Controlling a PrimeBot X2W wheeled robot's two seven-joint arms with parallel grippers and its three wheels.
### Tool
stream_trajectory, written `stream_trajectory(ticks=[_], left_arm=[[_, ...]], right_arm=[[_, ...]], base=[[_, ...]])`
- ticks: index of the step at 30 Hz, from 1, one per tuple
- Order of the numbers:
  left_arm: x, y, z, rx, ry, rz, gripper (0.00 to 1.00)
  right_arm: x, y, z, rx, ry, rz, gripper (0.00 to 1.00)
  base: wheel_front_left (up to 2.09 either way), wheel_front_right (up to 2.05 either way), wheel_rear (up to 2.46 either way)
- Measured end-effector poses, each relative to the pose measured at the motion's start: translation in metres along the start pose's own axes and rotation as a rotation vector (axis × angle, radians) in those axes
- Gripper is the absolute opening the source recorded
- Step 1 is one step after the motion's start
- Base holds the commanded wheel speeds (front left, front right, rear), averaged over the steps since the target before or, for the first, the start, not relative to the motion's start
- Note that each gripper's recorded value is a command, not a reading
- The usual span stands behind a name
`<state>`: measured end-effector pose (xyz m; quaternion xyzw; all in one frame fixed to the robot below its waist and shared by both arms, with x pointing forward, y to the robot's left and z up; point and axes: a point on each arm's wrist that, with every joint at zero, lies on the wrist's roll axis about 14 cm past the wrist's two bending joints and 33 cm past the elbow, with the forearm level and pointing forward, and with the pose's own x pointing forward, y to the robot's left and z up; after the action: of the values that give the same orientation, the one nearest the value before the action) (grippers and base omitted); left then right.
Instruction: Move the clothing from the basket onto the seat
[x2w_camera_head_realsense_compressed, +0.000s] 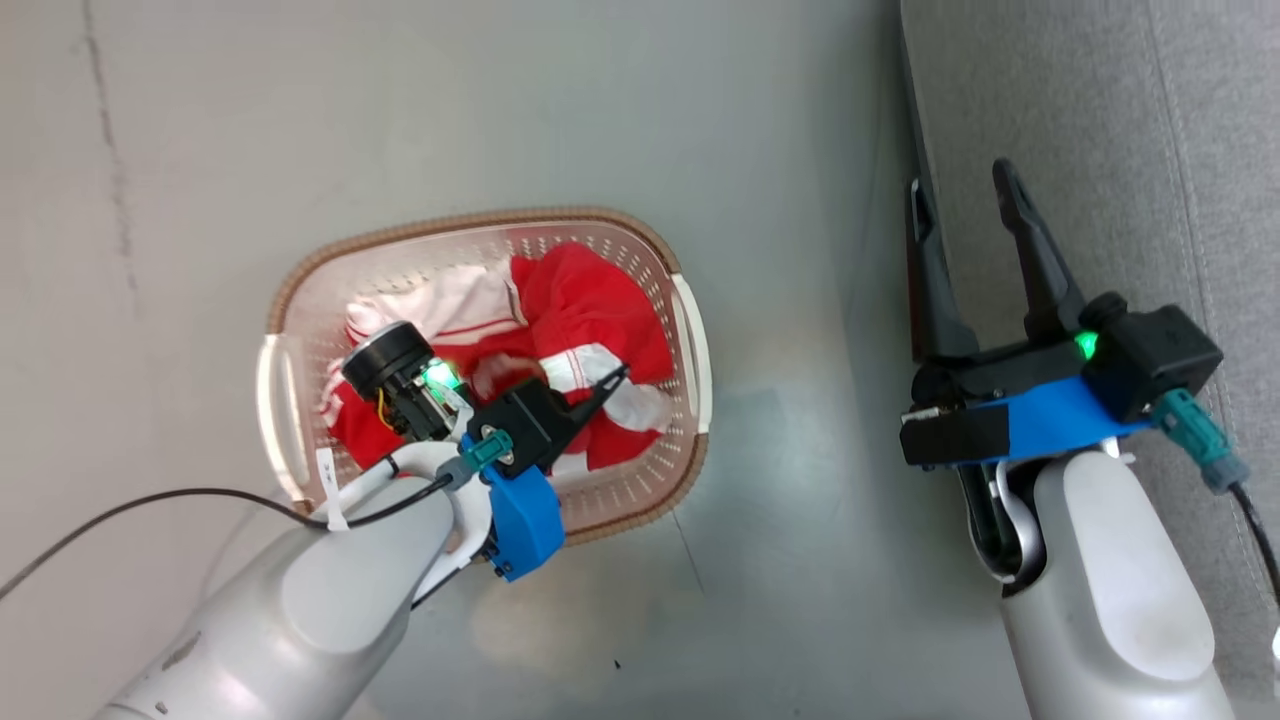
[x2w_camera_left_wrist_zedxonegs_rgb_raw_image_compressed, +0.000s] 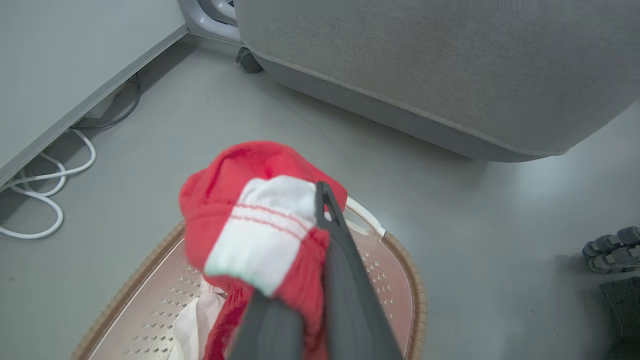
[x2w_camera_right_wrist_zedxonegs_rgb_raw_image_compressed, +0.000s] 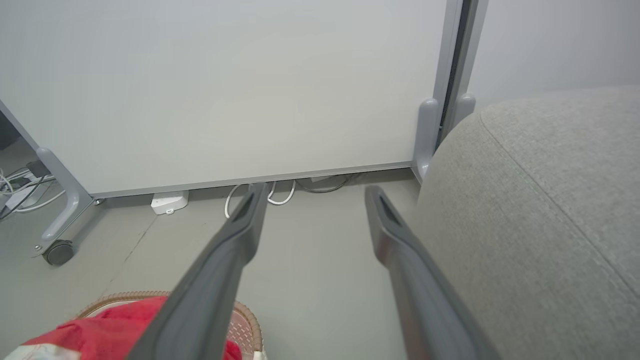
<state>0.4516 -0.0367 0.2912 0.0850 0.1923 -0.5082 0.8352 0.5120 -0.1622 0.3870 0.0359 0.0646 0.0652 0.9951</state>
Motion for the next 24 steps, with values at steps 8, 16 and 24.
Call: stream_trajectory(ticks=[8,16,24], left_arm=[[-0.034,-0.002,0.058,0.032,-0.122,0.093,0.0],[-0.067,-0.006,0.113,0.098,-0.238,0.164,0.0],[-0.1,-0.014,0.168,0.181,-0.356,0.222,0.0]], right_arm=[[-0.02,0.015,0.024,-0.008,-0.029,0.023,1.0],[-0.044,0.026,0.046,-0.003,-0.063,0.038,1.0],[-0.072,0.037,0.062,-0.002,-0.089,0.053,1.0]], base=[[0.0,0.0,0.0],[0.0,0.0,0.0],[0.0,0.0,0.0]])
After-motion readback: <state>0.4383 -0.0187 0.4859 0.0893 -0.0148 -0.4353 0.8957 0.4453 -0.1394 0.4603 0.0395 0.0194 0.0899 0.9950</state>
